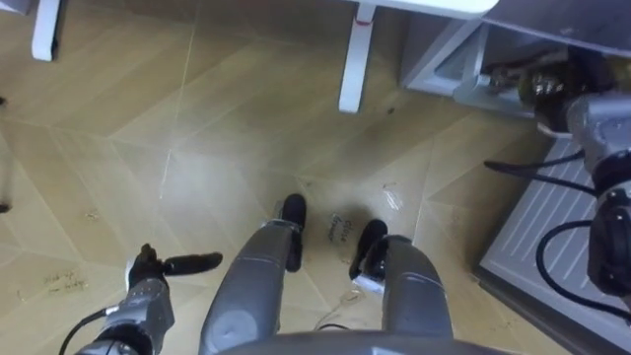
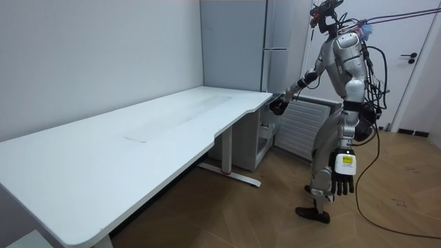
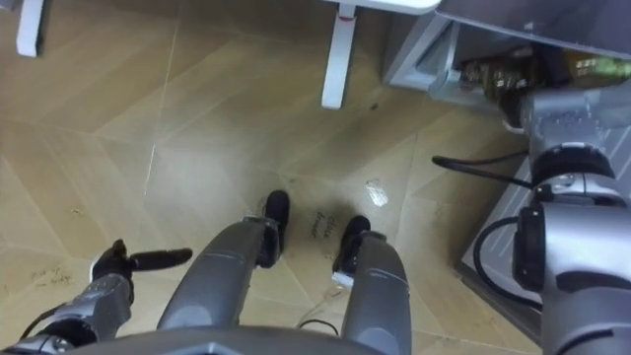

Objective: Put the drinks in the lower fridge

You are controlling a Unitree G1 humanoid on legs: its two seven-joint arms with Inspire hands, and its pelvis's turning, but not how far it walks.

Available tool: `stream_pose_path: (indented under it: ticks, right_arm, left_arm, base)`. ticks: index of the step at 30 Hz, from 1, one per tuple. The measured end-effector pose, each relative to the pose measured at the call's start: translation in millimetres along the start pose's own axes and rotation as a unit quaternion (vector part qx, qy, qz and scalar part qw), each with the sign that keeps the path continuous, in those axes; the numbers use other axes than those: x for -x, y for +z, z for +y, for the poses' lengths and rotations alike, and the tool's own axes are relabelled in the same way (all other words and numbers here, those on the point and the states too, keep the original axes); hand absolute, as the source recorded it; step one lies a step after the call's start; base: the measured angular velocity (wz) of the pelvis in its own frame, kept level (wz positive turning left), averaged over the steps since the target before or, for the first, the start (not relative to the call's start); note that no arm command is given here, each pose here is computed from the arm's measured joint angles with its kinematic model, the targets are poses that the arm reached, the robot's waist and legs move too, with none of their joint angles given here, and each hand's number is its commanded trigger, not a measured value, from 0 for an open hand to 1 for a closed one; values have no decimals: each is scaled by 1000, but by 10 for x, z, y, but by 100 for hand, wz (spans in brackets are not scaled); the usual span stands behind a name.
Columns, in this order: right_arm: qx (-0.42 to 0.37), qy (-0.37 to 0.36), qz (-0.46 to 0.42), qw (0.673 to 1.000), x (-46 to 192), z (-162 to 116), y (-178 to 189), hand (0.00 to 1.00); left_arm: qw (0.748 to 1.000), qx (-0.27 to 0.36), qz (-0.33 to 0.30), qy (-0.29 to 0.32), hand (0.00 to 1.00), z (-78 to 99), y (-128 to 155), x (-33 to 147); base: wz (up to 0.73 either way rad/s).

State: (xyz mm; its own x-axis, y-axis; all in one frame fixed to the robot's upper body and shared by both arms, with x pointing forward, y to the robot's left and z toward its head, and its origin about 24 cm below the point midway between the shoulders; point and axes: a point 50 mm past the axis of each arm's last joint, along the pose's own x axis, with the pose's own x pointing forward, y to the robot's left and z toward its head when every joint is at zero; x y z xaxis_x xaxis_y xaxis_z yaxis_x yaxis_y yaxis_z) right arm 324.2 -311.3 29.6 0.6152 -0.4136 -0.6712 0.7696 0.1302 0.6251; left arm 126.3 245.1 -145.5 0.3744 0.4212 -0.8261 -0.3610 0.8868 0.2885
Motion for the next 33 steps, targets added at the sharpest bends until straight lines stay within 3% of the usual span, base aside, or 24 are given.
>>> stream_pose_path:
  ticks: [5,6,7,8,33]
  right_arm:
    - [1,1,-2,1000,9,36,14,100]
    - [1,0,-4,1000,12,42,28,64]
    - [1,-1,-6,1000,12,40,39,5]
    - [2,-3,-7,1000,12,38,43,0]
    - [6,3,-12,1000,22,77,77,0]
  left_arm:
    - [1000,-8,-1,13,0,10,-14,4]
    - [1000,-8,-2,16,0,14,-9,4]
    - [1000,-6,-1,18,0,18,-13,3]
    - [1000,-5,0,18,0,23,-25,5]
    - [999,-14,19,22,0,62,-78,4]
  base:
    - [2]
    - [5]
    - [0]
    - [0]
    - [0]
